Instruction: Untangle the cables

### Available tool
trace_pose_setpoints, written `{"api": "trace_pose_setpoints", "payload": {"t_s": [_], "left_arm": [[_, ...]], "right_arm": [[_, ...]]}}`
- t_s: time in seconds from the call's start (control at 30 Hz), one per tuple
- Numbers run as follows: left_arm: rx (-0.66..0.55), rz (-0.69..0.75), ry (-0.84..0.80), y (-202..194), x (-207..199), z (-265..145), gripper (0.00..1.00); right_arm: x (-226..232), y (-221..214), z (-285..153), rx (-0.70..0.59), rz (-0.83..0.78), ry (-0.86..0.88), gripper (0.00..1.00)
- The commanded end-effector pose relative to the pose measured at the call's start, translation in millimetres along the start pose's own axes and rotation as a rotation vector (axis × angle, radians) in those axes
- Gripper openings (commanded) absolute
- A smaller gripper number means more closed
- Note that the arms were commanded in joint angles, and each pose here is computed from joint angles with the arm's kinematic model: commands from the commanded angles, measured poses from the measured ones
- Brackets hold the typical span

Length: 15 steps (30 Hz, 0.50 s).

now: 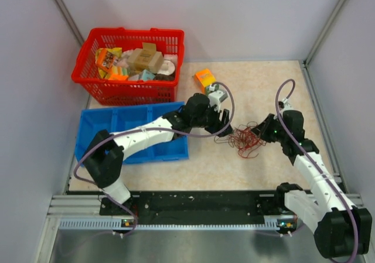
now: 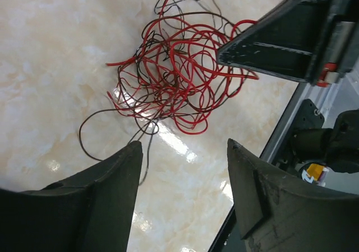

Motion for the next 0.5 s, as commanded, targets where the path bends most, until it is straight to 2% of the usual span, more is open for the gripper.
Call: {"api": "trace_pose_setpoints", "payload": {"t_s": [0.0, 0.13, 0.33, 0.47], "left_arm": [[0.031, 0.067, -0.082, 0, -1, 20, 0.63], [0.061, 0.061, -0.069, 2, 6, 42, 0.59], [0.081, 0.032, -0.150, -6, -1, 60, 0.67], [0.088, -0.001, -0.195, -8, -8, 72, 0.65]], "right_arm": [[11, -5, -10, 0.008, -0.004, 0.075, 0.00], [11, -9, -15, 0.007, 0.025, 0.079, 0.00], [7, -20, -18, 0.034, 0.058, 0.086, 0.00], [3, -23, -19, 0.030, 0.074, 0.067, 0.01]]}}
Point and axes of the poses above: each gripper's point midway between its finger pads, its own z axis out along the fingers, its own x axis along the line the jaws close on, y = z × x, the point moved 3 cm from there along -z, back along the fingers, and after that the axes turned 10 degrees about z, right-handed, at the moved point
